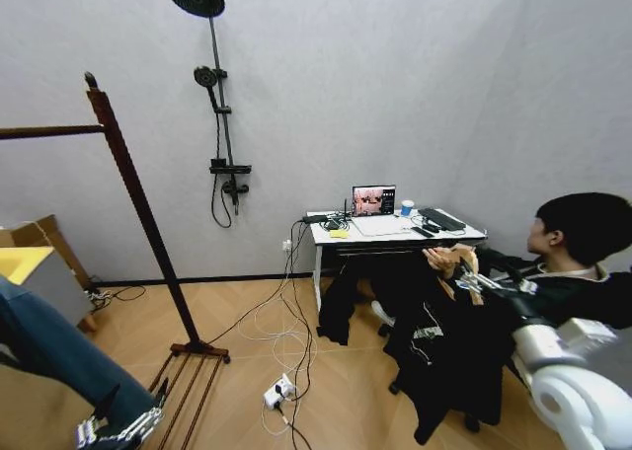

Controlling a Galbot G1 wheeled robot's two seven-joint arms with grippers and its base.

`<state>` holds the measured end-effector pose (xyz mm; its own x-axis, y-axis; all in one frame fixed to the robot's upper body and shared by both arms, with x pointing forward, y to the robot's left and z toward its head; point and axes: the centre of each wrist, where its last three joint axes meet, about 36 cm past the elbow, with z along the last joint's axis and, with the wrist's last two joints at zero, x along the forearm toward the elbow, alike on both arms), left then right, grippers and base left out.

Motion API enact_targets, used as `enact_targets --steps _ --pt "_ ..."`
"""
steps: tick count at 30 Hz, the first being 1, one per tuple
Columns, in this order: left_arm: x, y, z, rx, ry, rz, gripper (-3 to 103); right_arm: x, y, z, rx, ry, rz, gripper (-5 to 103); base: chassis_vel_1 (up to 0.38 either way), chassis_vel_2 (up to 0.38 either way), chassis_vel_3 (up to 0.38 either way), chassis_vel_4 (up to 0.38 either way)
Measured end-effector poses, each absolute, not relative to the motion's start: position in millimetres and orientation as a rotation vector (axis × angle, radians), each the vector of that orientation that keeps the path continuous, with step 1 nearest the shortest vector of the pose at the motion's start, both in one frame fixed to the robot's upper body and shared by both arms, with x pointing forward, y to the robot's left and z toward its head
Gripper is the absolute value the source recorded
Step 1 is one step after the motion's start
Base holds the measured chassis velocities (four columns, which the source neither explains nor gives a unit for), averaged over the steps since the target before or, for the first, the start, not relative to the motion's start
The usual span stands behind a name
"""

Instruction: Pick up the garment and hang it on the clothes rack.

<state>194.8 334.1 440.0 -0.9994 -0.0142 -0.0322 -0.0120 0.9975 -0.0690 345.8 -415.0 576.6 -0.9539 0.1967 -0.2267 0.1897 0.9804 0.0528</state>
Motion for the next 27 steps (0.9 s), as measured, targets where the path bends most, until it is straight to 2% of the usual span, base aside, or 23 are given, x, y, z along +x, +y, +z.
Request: enact_targets --steps 2,4,5,7,9,11,12,15,16,18,21,22,23,25,27 --pt "194.8 334.1 440.0 -0.020 3.107 -0.107 100 349.4 -418.9 574.7 0.277 2.905 0.044 101 0.000 0.000 0.000 0.000" --pt "194.8 334.1 440.0 -0.020 3.107 -0.107 100 355.9 -424.8 568.6 0.256 2.929 0.045 92 0.000 0.000 0.000 0.000" --pt "194.8 334.1 440.0 -0.020 3.107 -0.107 100 355.9 -424.8 568.6 0.256 2.929 0.045 92 0.000 0.000 0.000 0.000" --pt "194.8 334.1 440.0 -0.020 3.107 -0.107 100 363.1 -427.6 561.8 0.234 2.945 0.053 81 0.000 0.000 0.000 0.000" --pt "194.8 334.1 440.0 -0.020 3.107 -0.107 100 364.7 -428.3 560.7 0.231 2.946 0.054 81 0.000 0.000 0.000 0.000" --pt "194.8 334.1 440.0 -0.020 3.107 -0.107 100 369.8 -430.9 556.4 0.221 2.951 0.059 71 0.000 0.000 0.000 0.000" --pt "194.8 334.1 440.0 -0.020 3.107 -0.107 100 369.8 -430.9 556.4 0.221 2.951 0.059 71 0.000 0.000 0.000 0.000" --pt "194.8 334.1 440.0 -0.020 3.107 -0.107 100 375.9 -434.3 549.7 0.204 2.961 0.048 54 0.000 0.000 0.000 0.000" --pt "194.8 334.1 440.0 -0.020 3.107 -0.107 100 375.9 -434.3 549.7 0.204 2.961 0.048 54 0.000 0.000 0.000 0.000" --pt "194.8 334.1 440.0 -0.020 3.107 -0.107 100 378.7 -432.6 548.4 0.192 2.958 0.047 43 0.000 0.000 0.000 0.000" --pt "194.8 334.1 440.0 -0.020 3.107 -0.107 100 380.2 -430.7 547.9 0.186 2.957 0.047 37 0.000 0.000 0.000 0.000" --pt "194.8 334.1 440.0 -0.020 3.107 -0.107 100 381.7 -428.7 547.5 0.181 2.955 0.044 33 0.000 0.000 0.000 0.000" --pt "194.8 334.1 440.0 -0.020 3.107 -0.107 100 382.9 -426.7 546.8 0.179 2.951 0.037 21 0.000 0.000 0.000 0.000" --pt "194.8 334.1 440.0 -0.020 3.107 -0.107 100 383.2 -425.8 546.1 0.179 2.950 0.034 21 0.000 0.000 0.000 0.000" --pt "194.8 334.1 440.0 -0.020 3.107 -0.107 100 383.0 -422.9 544.2 0.176 2.948 0.026 11 0.000 0.000 0.000 0.000"
